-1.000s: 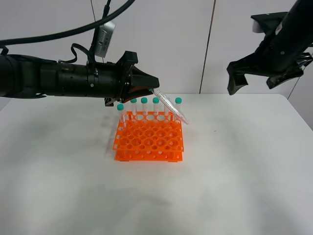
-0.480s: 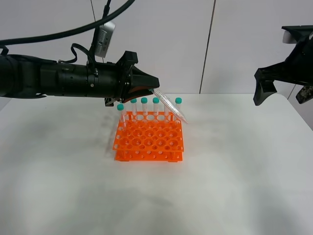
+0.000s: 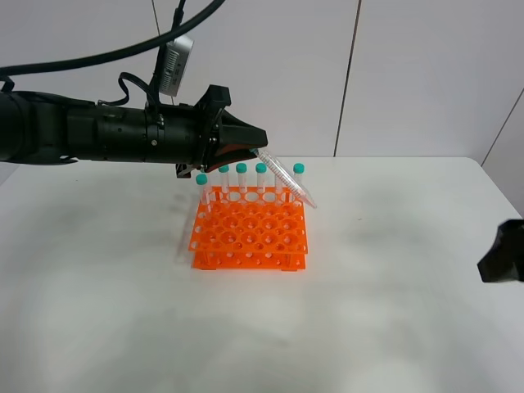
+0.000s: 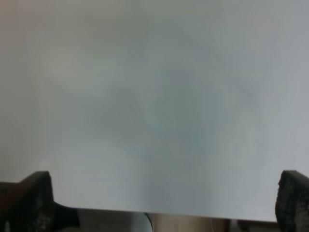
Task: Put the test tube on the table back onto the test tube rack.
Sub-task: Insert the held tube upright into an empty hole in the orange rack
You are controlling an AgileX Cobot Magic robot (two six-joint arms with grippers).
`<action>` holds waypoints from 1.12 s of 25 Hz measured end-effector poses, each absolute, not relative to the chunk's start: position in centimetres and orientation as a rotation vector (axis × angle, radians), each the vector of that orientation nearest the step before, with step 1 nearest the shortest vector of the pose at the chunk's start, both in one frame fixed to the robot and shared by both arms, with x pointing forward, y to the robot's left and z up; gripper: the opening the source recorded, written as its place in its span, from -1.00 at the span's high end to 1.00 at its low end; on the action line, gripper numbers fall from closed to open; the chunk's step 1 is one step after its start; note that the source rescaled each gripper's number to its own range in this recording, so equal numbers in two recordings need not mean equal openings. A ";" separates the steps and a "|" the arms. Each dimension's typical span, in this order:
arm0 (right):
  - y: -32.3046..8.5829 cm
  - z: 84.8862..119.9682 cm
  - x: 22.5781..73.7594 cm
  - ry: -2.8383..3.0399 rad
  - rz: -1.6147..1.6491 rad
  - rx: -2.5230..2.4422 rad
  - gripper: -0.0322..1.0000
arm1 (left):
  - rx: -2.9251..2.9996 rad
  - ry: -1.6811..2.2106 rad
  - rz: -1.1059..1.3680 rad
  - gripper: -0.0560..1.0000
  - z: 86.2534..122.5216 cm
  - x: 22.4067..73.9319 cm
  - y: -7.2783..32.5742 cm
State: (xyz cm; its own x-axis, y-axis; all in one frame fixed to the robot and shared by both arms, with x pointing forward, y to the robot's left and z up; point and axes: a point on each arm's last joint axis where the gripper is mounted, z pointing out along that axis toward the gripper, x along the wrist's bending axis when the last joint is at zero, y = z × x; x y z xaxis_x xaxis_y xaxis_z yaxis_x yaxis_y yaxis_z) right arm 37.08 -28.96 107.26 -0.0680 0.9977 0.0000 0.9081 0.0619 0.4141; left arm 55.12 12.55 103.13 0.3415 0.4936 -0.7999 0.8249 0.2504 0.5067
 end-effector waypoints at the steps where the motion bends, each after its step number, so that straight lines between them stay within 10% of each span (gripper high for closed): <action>1: -29.1 106.9 35.6 2.028 0.491 1.895 -1.00 | 1.399 1.305 -0.347 0.89 103.1 55.1 12.5; 28: -29.8 105.5 23.4 1.574 1.027 1.504 -1.00 | 1.390 1.269 -0.284 0.89 105.1 54.5 13.0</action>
